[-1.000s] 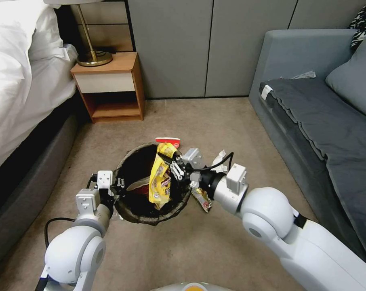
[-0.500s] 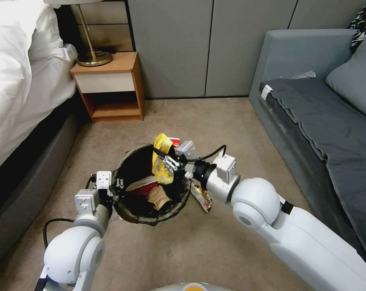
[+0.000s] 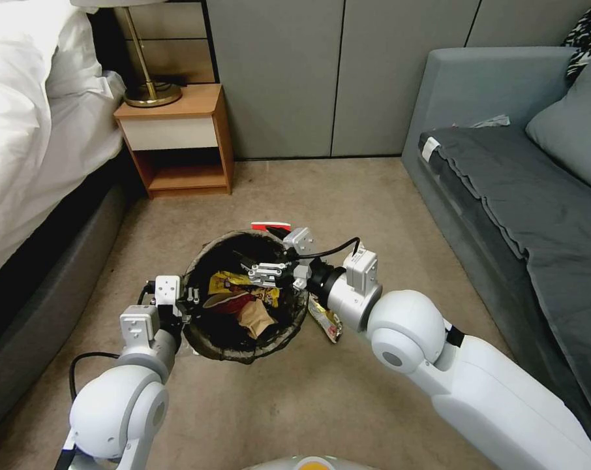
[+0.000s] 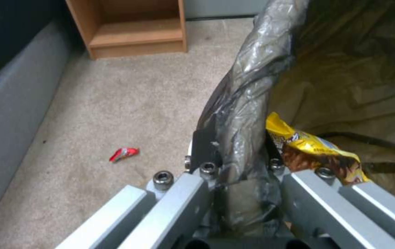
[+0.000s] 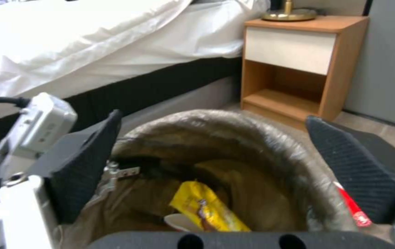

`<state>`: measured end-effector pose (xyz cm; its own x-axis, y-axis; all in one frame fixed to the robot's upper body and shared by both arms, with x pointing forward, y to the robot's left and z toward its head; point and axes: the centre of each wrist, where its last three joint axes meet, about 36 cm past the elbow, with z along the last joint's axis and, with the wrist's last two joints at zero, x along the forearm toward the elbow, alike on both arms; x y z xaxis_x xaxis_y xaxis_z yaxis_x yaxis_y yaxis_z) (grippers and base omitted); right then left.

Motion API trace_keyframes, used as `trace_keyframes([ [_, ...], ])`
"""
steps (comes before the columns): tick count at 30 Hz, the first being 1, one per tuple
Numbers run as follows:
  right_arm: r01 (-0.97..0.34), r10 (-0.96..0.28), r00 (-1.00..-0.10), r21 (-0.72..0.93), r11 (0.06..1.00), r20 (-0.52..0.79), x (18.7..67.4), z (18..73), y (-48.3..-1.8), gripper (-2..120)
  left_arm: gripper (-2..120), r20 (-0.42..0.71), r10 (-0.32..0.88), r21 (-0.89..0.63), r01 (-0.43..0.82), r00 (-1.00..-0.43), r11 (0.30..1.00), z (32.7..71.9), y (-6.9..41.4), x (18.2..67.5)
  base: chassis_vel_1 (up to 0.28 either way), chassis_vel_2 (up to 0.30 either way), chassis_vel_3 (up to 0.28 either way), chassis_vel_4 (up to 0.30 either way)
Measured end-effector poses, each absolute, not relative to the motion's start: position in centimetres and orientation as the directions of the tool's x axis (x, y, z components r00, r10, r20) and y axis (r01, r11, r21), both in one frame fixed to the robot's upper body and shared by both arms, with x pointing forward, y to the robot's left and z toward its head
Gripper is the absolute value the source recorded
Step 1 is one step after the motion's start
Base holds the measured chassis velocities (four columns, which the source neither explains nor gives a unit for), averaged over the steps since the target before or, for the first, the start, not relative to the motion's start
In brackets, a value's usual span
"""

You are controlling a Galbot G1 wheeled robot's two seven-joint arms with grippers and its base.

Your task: Pick up the trash bin, then pick up the garbage from the floor and place it into the trash bin.

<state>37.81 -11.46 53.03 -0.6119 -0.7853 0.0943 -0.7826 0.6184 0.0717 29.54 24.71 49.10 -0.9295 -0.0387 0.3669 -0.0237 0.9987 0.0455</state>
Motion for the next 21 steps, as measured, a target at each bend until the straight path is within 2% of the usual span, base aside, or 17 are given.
trace_keyframes([
  [8, -0.784, -0.790, -0.606, 0.099, 0.613, 0.088, 36.7, 53.3, -11.7, 100, 0, 0.365, -0.039, 0.046, -0.024, -0.930, 0.999, 49.2, 24.7, 29.5, 0.000, 0.000, 0.000, 0.000],
  [12, -0.751, -0.756, -0.653, 0.083, 0.655, 0.051, 36.9, 54.7, -13.3, 100, 0, 0.362, -0.039, 0.044, -0.024, -0.931, 0.999, 49.4, 24.7, 29.4, 0.000, 0.000, 0.000, 0.000],
  [13, -0.710, -0.712, -0.702, 0.057, 0.702, 0.024, 37.2, 55.6, -14.8, 100, 0, 0.361, -0.041, 0.043, -0.027, -0.932, 0.999, 49.4, 24.8, 29.4, 0.000, 0.000, 0.000, 0.000],
  [15, -0.681, -0.681, -0.732, 0.037, 0.732, 0.013, 37.3, 55.9, -15.5, 100, 0, 0.360, -0.044, 0.043, -0.031, -0.932, 0.999, 49.5, 24.8, 29.4, 0.000, 0.000, 0.000, 0.000],
  [17, -0.562, -0.563, -0.826, -0.024, 0.827, -0.034, 37.7, 56.5, -17.8, 100, 0, 0.356, -0.053, 0.045, -0.039, -0.933, 0.998, 49.5, 25.0, 29.4, 0.000, 0.000, 0.000, 0.000],
  [19, -0.550, -0.551, -0.834, -0.029, 0.835, -0.039, 37.7, 56.6, -18.1, 100, 0, 0.355, -0.054, 0.045, -0.040, -0.933, 0.998, 49.5, 25.0, 29.4, 0.000, 0.000, 0.000, 0.000],
  [20, -0.413, -0.418, -0.903, -0.065, 0.908, -0.100, 38.1, 56.6, -20.5, 100, 0, 0.353, -0.055, 0.041, -0.043, -0.934, 0.998, 49.6, 25.1, 29.4, 0.000, 0.000, 0.000, 0.000],
  [21, -0.351, -0.358, -0.926, -0.077, 0.933, -0.121, 38.4, 56.5, -21.7, 100, 0, 0.353, -0.055, 0.041, -0.043, -0.934, 0.998, 49.6, 25.1, 29.4, 0.000, 0.000, 0.000, 0.000],
])
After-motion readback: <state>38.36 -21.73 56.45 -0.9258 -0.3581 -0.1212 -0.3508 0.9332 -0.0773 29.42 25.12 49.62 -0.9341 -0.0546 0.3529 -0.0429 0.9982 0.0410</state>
